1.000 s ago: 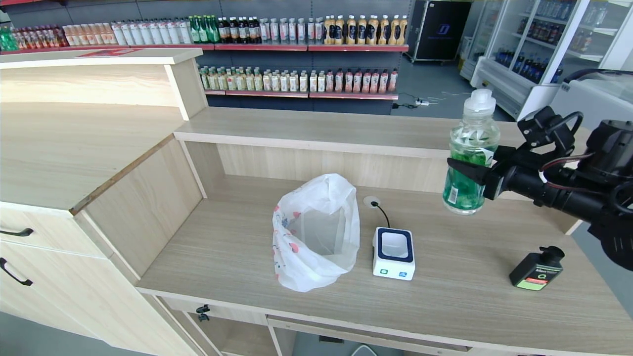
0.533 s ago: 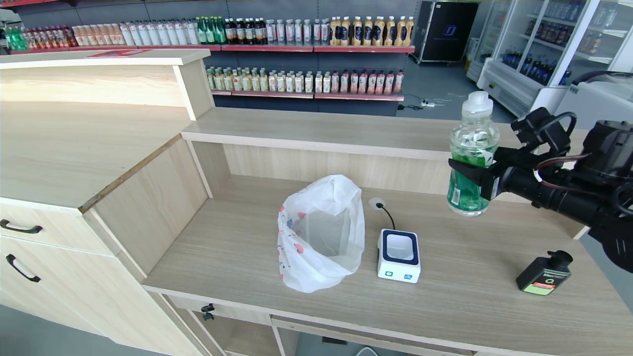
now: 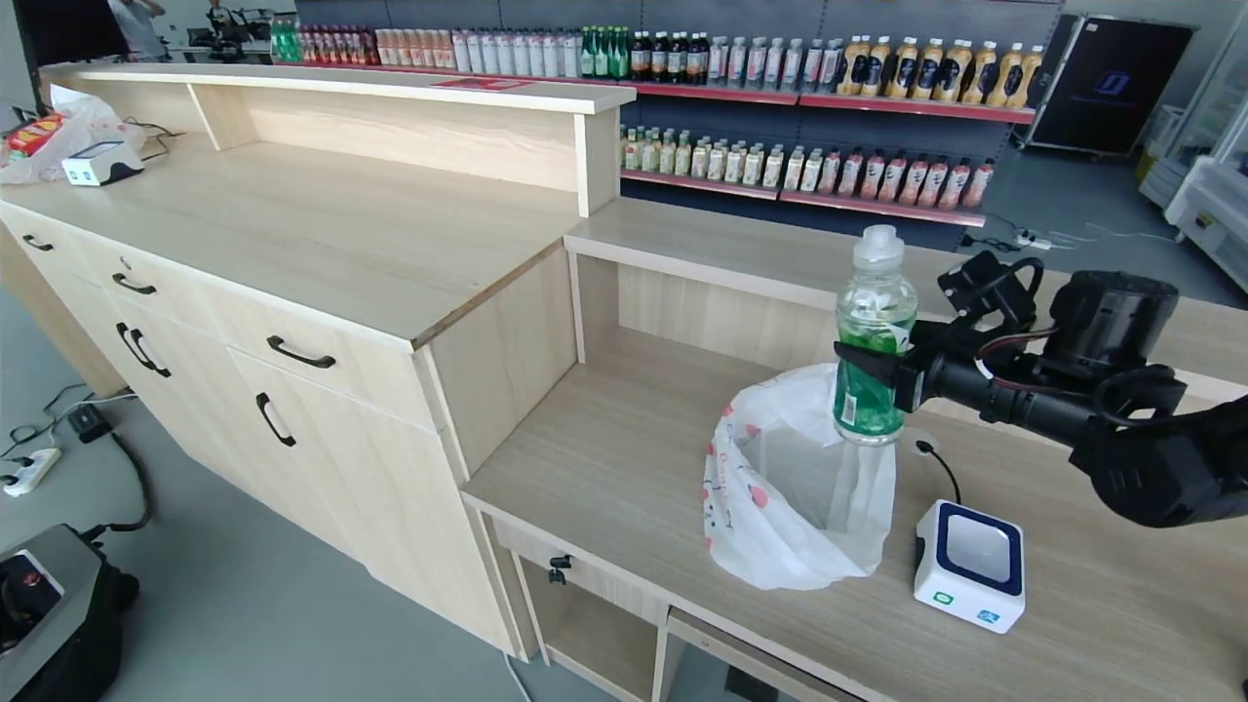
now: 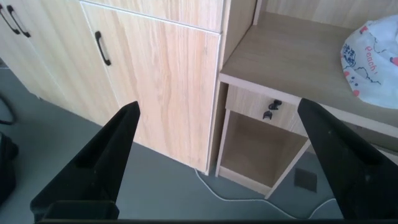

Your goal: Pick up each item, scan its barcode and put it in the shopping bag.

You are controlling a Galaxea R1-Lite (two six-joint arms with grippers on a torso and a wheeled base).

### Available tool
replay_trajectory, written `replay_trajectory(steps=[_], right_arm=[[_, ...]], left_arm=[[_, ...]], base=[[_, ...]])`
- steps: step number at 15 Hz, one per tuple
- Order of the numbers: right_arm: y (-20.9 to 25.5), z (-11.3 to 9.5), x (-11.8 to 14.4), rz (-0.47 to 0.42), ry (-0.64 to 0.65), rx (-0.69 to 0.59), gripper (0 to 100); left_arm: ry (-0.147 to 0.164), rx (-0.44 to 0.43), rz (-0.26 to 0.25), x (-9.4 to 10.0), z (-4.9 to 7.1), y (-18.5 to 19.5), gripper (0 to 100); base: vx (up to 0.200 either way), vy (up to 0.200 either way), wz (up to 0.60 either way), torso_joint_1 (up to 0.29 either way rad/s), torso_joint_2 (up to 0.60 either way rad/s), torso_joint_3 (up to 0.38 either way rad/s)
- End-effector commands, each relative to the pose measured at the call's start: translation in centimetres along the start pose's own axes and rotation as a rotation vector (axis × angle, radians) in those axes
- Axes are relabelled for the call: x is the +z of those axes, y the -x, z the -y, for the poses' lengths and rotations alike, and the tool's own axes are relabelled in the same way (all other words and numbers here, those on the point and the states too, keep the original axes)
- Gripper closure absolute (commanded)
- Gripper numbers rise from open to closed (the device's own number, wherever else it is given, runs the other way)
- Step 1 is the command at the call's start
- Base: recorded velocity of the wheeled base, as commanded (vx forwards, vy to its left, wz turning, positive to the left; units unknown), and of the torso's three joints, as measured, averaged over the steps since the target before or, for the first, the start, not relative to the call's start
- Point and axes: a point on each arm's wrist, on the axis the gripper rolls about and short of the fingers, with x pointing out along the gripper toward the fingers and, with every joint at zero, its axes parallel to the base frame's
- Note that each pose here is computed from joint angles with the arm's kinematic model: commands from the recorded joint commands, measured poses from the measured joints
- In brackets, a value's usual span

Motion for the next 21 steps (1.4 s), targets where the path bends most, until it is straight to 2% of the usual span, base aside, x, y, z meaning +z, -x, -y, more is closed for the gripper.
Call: replay_trajectory(steps=[1,3,7,10,14,21], right_arm=[[-2.2,1.1,-4.5,-0.025,-0.087,-0.004,100],[-3.6,1.4,-6.2,0.006,-0.137,0.013,100],[-5.8,2.0,-9.2,0.022,-0.13,0.024,100],[-6.9,1.8,-10.1,0.033,-0.13,0.055,100],[-9.1,2.4,-11.0,0.077,-0.103,0.053,100],[-11.4,2.0,-14.0,0.084,-0.094,0.068,100]], left_arm=[[0.0,-0.001,-0.001,0.0,0.0,0.0,0],[0.0,-0.001,-0.001,0.0,0.0,0.0,0],[0.0,-0.001,-0.001,0.0,0.0,0.0,0],[0.0,-0.001,-0.001,0.0,0.0,0.0,0],[0.0,-0.001,-0.001,0.0,0.0,0.0,0],[0.0,-0.001,-0.001,0.0,0.0,0.0,0]], base=[[0.0,0.0,0.0,0.0,0.0,0.0],[0.0,0.0,0.0,0.0,0.0,0.0],[0.0,0.0,0.0,0.0,0.0,0.0],[0.0,0.0,0.0,0.0,0.0,0.0],[0.0,0.0,0.0,0.0,0.0,0.0],[0.0,0.0,0.0,0.0,0.0,0.0]])
